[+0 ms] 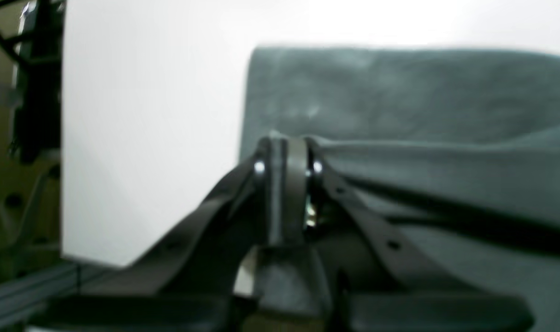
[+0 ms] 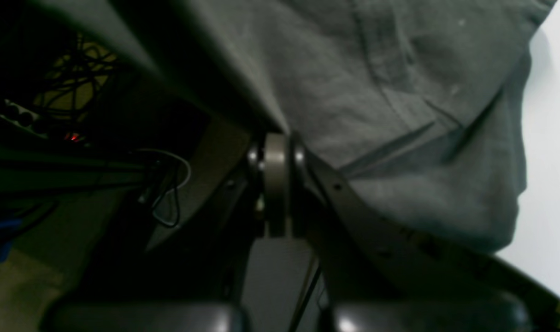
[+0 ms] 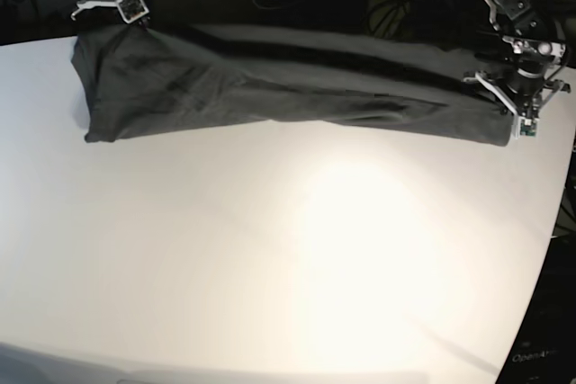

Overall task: Fold the T-shirt properly
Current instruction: 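Raise the open right gripper and adjust the left gripper's hold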

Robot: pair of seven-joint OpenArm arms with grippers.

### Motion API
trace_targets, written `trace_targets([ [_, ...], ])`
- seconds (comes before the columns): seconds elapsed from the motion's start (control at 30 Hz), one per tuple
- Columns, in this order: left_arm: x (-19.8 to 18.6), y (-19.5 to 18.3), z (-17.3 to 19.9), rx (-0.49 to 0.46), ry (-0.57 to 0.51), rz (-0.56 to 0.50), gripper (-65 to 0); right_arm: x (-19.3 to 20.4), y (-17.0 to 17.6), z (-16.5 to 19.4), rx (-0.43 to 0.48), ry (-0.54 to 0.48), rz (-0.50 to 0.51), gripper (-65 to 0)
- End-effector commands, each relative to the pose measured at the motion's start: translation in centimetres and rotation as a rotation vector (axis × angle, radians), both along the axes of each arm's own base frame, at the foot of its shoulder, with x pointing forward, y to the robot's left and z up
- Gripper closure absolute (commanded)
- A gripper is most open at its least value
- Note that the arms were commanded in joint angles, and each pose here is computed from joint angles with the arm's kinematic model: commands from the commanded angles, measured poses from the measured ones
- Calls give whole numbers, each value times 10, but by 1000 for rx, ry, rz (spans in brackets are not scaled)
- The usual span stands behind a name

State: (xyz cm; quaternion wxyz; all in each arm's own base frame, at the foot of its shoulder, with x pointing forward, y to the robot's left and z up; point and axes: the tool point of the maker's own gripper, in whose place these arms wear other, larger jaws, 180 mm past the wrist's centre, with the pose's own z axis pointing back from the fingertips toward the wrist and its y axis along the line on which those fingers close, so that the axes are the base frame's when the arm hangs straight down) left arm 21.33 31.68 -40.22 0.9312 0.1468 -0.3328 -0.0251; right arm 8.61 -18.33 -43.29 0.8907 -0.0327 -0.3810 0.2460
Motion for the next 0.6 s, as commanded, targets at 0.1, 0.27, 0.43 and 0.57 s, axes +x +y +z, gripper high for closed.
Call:
trace_targets([
  [0.1, 0, 7, 10, 27, -26, 1, -24, 3, -1, -2, 13, -13, -13, -16],
  [0.27, -4, 3, 28, 64, -56, -9, -24, 1, 1, -6, 25, -3, -14, -16],
  [0.43, -8, -3, 48, 106, -86, -22, -24, 9, 0, -5, 24, -23, -16, -16],
  [0.57, -13, -1, 45, 112, -71, -16, -24, 15, 0, -4, 25, -34, -18, -16],
])
